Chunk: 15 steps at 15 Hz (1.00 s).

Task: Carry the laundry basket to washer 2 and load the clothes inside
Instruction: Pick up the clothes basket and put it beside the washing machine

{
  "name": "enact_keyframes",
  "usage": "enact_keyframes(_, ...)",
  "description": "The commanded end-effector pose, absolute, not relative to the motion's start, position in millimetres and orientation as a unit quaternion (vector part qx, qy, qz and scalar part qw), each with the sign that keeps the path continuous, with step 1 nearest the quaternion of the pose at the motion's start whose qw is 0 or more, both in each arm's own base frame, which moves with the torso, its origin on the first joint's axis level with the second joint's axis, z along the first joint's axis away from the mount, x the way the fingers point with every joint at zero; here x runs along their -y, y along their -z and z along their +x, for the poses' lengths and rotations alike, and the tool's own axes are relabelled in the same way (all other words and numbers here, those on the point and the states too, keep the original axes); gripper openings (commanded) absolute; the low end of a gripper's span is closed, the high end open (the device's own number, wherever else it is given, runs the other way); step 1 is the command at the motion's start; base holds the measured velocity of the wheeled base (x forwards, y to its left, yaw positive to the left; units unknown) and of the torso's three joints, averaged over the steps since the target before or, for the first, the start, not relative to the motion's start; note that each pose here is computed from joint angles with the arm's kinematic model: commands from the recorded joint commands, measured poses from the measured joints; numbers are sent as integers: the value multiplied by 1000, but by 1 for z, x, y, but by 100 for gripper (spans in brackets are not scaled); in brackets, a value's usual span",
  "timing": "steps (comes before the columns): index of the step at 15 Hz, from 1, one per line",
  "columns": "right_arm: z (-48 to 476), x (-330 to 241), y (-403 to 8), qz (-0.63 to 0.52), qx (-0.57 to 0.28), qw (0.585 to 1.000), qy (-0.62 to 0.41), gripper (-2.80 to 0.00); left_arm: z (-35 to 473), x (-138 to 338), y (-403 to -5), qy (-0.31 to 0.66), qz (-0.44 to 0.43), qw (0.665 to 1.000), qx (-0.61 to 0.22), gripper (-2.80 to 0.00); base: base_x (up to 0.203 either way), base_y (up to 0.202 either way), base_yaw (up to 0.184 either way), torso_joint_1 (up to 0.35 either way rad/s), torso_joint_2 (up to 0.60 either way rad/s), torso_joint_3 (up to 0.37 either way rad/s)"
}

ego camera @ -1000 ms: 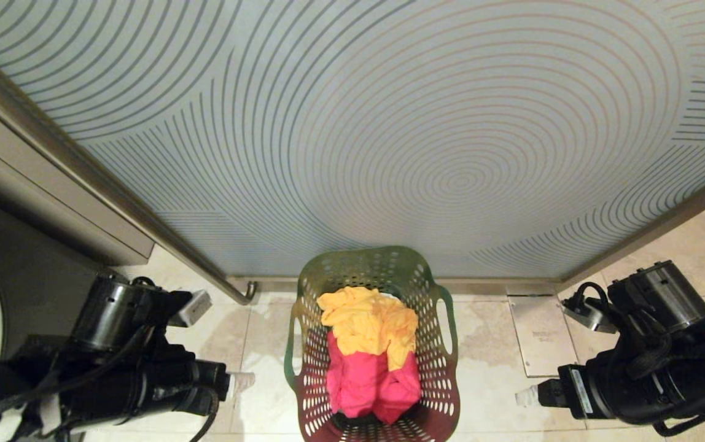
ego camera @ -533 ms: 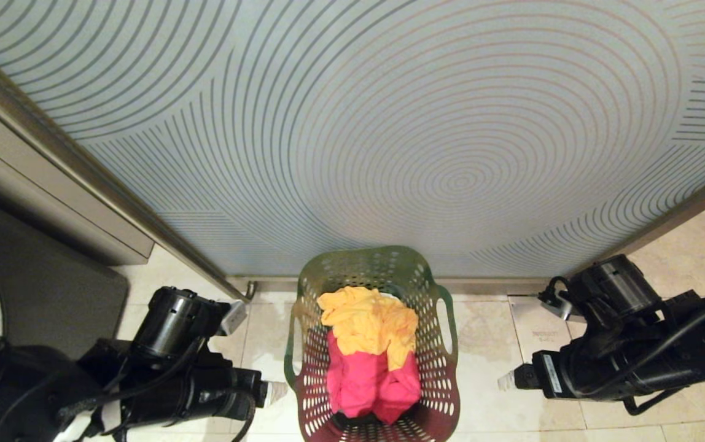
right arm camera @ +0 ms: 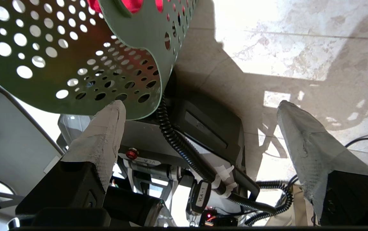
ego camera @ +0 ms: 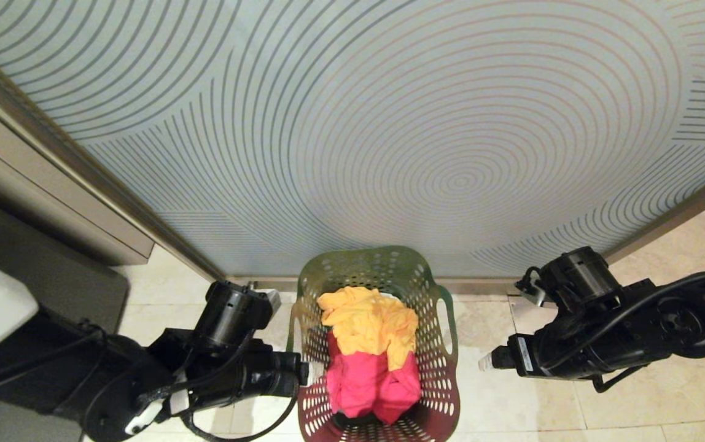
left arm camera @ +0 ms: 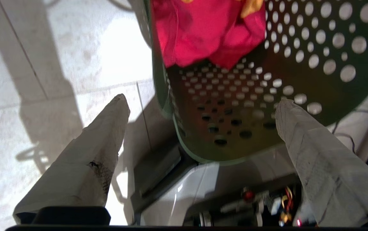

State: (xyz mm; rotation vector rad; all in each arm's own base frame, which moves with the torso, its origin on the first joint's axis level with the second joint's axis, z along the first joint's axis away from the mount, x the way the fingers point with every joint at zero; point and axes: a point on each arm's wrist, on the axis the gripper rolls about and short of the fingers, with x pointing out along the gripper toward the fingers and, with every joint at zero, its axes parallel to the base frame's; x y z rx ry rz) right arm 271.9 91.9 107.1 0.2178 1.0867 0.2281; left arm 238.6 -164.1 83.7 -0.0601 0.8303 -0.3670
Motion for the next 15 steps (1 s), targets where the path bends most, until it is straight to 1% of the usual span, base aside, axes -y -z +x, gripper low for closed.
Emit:
enact_keyframes(1, 272, -92, -106, 104, -517, 843, -108, 0, 247, 170, -68, 173, -26, 898, -404, 0, 0, 0, 0, 0, 0, 0)
enact_keyframes(4, 273, -92, -107, 104, -516, 844, -108, 0, 255, 175, -61, 167, -5, 906, -388, 0, 0, 0, 0, 0, 0, 0)
enact_keyframes(6, 273, -93, -105, 104, -518, 842, -108, 0, 256, 175, -57, 168, 5, 905, -390, 0, 0, 0, 0, 0, 0, 0)
enact_keyframes(9, 276, -94, -103, 103, -520, 841, -108, 0, 264, 177, -50, 151, 8, 912, -381, 0, 0, 0, 0, 0, 0, 0)
enact_keyframes(15, 286, -98, -109, 106, -506, 849, -113, 0, 275, 185, -35, 148, 10, 912, -383, 0, 0, 0, 0, 0, 0, 0)
